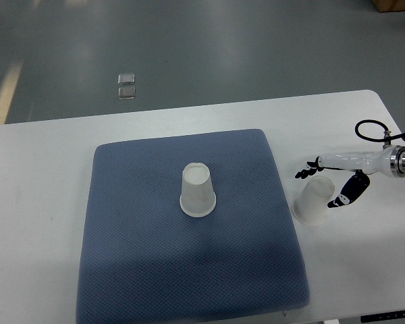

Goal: Stack paper cups
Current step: 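Close the right hand fingers around the white paper cup, then lift the cup with the right hand and carry it over the inverted cup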

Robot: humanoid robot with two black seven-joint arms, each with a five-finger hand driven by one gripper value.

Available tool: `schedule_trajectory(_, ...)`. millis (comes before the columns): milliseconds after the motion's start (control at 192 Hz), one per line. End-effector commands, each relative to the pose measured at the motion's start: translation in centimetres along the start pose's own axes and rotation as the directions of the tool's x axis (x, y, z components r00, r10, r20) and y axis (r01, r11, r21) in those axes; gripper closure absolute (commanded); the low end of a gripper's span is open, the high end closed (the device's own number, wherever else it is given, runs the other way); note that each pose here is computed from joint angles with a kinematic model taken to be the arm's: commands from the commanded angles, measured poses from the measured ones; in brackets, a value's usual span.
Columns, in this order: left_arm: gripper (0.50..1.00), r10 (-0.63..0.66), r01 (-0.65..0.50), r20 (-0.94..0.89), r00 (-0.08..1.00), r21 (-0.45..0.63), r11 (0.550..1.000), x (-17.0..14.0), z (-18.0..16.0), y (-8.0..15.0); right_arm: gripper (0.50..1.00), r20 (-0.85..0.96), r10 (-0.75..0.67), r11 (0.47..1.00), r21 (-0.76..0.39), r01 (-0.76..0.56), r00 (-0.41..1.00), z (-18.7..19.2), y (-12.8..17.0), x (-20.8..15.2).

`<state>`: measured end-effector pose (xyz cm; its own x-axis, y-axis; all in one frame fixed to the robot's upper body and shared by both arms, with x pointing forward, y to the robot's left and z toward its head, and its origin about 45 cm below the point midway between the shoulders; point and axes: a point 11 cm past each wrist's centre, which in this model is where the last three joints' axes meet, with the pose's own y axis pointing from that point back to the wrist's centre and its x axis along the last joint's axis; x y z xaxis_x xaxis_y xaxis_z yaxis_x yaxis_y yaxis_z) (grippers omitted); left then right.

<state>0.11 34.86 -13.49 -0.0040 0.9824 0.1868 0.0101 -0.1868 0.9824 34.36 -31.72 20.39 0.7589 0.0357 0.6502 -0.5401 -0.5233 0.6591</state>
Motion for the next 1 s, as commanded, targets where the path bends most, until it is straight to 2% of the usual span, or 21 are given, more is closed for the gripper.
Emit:
schedule_trajectory(0,0.5,0.0,0.0,0.0,1.0,0.0,1.0,0.0,0.0,0.0,0.671,0.002,0.005,1.0,-0.003,-0.005,1.0,0.1,-0.1,-0.1)
schedule_trajectory(208,0.5,0.0,0.0,0.0,1.0,0.0,1.0,0.0,0.0,0.0,0.707,-0.004,-0.007,1.0,-0.011,0.007,1.0,0.4,-0.1,-0.4)
schedule_trajectory(552,0.5,0.0,0.0,0.0,1.0,0.0,1.0,0.0,0.0,0.0,0.883,-0.012,0.013,1.0,-0.017,-0.014,1.0,0.5,0.1,0.3)
schedule_trajectory(683,0.5,0.0,0.0,0.001,1.0,0.0,1.0,0.0,0.0,0.0,0.883,-0.024,0.061,0.998,-0.003,-0.061,0.998,0.0,0.3,2.0)
schedule_trajectory(995,0.5,0.0,0.0,0.0,1.0,0.0,1.0,0.0,0.0,0.0,0.875,-0.082,0.2,0.978,0.076,-0.194,0.976,-4.2,2.4,11.2)
